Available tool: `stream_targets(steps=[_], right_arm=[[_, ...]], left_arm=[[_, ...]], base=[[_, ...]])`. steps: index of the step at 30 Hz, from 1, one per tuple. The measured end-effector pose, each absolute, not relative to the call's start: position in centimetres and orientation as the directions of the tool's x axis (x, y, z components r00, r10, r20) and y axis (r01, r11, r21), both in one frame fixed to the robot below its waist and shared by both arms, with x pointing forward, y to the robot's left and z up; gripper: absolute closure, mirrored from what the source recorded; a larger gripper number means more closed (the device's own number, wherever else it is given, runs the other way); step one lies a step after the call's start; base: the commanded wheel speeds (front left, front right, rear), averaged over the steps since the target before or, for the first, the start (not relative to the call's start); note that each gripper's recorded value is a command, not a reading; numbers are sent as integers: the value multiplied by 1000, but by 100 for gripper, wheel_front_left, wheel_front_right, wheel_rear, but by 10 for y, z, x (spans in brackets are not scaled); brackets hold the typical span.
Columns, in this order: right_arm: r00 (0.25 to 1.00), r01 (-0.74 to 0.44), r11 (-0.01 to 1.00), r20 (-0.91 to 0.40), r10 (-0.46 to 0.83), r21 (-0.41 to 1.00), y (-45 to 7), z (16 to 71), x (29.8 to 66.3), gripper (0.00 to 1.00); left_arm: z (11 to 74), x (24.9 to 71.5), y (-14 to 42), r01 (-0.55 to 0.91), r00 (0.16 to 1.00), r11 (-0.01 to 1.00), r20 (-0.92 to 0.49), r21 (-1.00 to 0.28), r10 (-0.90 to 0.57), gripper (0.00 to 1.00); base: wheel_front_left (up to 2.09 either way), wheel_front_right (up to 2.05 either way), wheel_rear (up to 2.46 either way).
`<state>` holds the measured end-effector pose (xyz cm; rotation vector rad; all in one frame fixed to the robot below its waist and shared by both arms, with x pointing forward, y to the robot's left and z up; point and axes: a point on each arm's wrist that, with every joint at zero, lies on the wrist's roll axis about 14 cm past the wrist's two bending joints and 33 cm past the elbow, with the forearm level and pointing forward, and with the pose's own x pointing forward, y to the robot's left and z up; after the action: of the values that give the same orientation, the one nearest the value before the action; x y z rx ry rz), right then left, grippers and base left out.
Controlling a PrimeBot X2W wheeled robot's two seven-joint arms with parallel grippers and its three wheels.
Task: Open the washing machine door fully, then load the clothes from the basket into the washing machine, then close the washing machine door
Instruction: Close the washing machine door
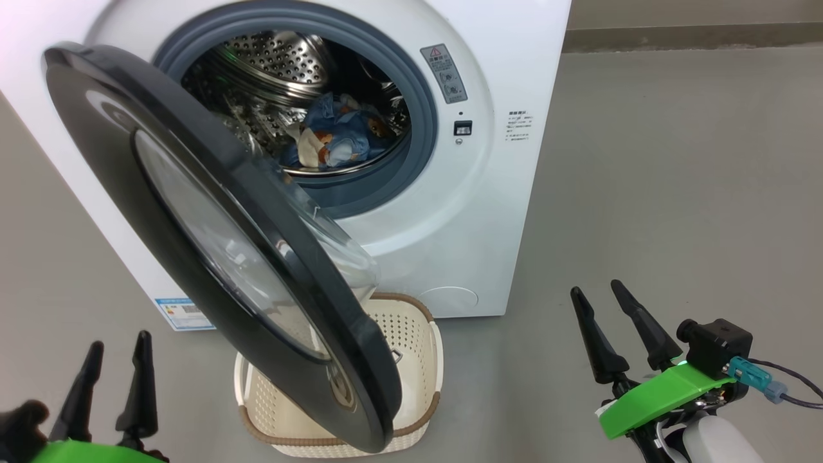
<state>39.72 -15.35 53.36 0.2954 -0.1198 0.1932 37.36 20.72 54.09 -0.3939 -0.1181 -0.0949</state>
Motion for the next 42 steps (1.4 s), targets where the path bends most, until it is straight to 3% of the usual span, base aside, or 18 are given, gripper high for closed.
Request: stream_targets(steps=[11,40,41,42], right_arm=[[975,-201,942,147,166,269,-158,534,397,0],[963,-250,937,159,216,243,-144,539,399,0],[961,-258,935,162,223,242,-141,540,399,8],[959,-267,933,164,232,242,-138,540,399,35]], left_arm=[[512,364,193,84,994,941,100,-327,-54,0],[512,361,194,65,994,948,104,-311,-34,0],[511,360,195,64,994,948,103,-311,-33,0],[511,360,195,64,994,948,103,-311,-33,0]], base=[[0,0,0],[0,0,0],[0,0,0],[0,0,0]])
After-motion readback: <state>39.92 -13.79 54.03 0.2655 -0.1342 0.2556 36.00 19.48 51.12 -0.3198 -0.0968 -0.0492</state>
